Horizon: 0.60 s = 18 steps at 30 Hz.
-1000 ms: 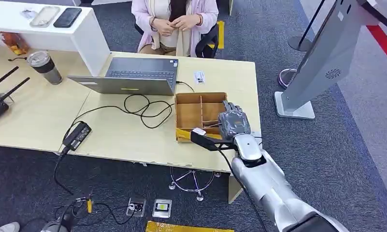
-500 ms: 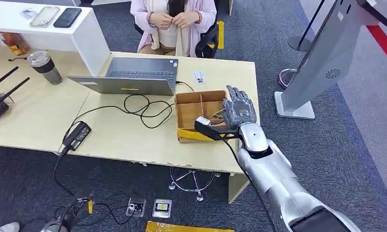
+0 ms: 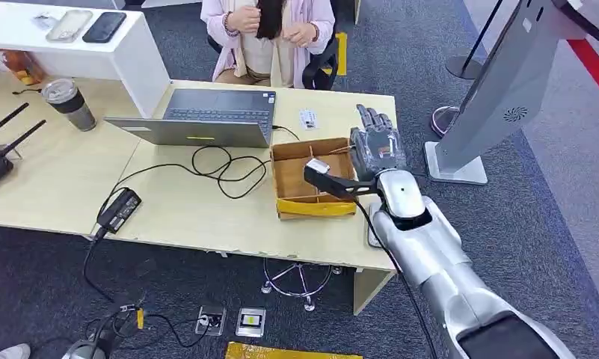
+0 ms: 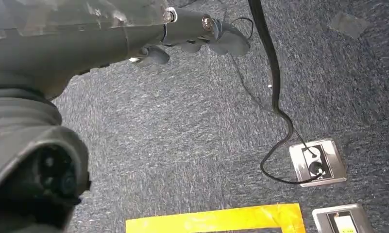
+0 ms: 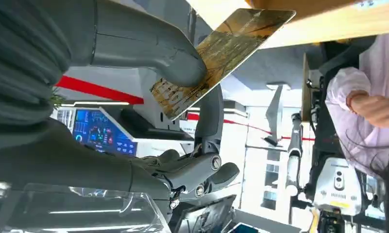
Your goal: Pass the card to the sensor for recognition and then transmit it.
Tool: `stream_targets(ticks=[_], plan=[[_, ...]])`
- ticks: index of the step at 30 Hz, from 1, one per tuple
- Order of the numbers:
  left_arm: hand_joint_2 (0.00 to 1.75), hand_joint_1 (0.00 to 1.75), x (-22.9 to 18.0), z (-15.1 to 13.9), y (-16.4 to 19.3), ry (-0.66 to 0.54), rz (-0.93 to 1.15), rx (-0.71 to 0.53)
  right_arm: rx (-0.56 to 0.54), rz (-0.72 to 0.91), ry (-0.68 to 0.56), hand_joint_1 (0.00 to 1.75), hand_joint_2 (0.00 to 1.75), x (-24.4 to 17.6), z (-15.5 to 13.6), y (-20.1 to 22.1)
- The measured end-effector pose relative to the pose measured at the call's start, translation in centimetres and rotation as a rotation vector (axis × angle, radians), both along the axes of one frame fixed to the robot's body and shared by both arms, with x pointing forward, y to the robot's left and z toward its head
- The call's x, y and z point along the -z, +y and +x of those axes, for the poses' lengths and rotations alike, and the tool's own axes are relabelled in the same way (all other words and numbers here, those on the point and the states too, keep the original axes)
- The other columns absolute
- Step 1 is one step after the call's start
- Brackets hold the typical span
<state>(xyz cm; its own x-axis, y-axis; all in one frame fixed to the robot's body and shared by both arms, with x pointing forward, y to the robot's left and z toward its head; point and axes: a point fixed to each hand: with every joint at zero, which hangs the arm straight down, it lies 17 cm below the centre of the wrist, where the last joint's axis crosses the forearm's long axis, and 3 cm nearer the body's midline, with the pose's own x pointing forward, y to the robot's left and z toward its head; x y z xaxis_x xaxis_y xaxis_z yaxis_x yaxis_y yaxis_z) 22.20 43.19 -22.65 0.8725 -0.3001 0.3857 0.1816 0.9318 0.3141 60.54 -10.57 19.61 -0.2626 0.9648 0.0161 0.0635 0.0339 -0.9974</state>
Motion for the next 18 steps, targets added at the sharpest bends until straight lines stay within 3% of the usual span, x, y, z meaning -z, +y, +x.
stream_targets(ticks=[18], plan=[[0.00,0.00,-0.2,0.4,0.0,-0.006,0.004,0.009,0.054,-0.016,-0.090,1.75,1.75,-5.4,2.3,-1.8]])
